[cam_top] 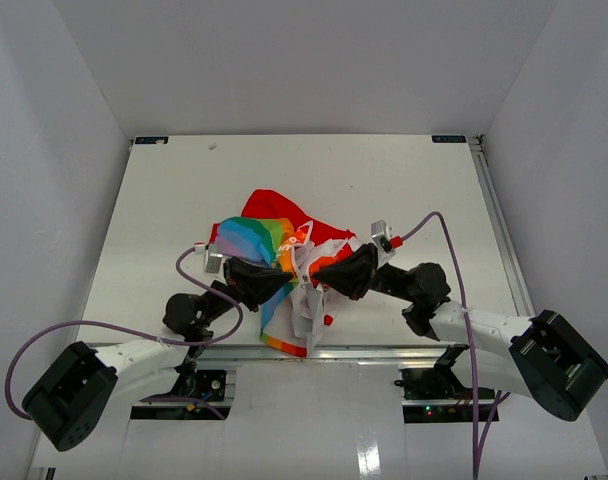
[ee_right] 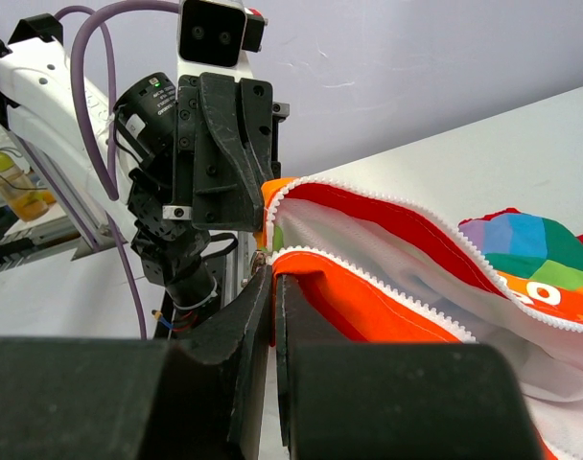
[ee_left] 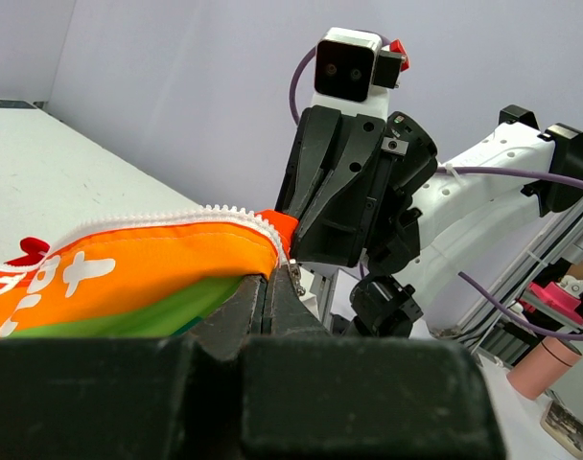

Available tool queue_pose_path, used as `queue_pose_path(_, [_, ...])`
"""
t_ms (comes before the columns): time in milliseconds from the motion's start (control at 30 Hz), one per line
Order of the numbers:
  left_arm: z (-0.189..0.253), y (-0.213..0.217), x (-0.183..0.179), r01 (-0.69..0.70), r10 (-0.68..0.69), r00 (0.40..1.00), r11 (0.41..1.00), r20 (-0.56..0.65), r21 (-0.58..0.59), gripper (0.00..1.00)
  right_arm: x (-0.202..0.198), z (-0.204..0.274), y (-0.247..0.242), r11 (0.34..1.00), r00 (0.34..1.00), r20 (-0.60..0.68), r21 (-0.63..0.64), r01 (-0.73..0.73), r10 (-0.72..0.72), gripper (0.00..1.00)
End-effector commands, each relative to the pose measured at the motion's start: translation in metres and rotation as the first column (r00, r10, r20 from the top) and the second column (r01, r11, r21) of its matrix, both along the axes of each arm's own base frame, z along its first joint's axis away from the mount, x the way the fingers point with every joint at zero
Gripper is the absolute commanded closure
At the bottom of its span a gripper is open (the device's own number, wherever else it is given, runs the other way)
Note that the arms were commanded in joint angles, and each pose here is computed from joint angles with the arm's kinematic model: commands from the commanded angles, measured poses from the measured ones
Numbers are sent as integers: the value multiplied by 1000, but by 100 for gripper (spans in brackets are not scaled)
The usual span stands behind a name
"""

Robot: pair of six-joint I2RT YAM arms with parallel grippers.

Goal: Zip up the jacket

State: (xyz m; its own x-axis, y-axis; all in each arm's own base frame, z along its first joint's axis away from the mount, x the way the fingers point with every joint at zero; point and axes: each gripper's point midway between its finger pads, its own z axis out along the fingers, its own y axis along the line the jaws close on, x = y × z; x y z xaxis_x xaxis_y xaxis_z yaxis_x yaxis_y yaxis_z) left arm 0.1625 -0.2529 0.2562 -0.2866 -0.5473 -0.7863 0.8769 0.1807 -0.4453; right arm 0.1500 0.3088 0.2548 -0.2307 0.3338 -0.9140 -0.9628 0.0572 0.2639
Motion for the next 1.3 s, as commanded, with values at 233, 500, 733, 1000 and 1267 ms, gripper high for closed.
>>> queue_pose_path(233, [109, 39, -51, 88, 49, 924, 938, 380, -335, 100, -47, 127, -44, 900, 892, 442, 421, -111, -96, 92])
queue_pose_path(500, [109, 38, -51, 92, 44, 925, 938, 378, -333, 100, -47, 127, -44, 900, 892, 441, 422, -111, -97, 92])
queue_pose_path(733, [108, 36, -50, 93, 39, 927, 940, 374, -330, 100, -49, 129, -47, 896, 889, 446, 430, -109, -106, 92])
queue_pose_path(1000, [108, 33, -50, 105, 24, 929, 940, 369, -325, 100, -48, 132, -46, 894, 889, 446, 434, -111, -106, 92])
queue_pose_path(1267, [105, 31, -50, 106, 18, 932, 941, 362, -321, 100, -47, 133, -47, 892, 889, 442, 441, -101, -118, 92])
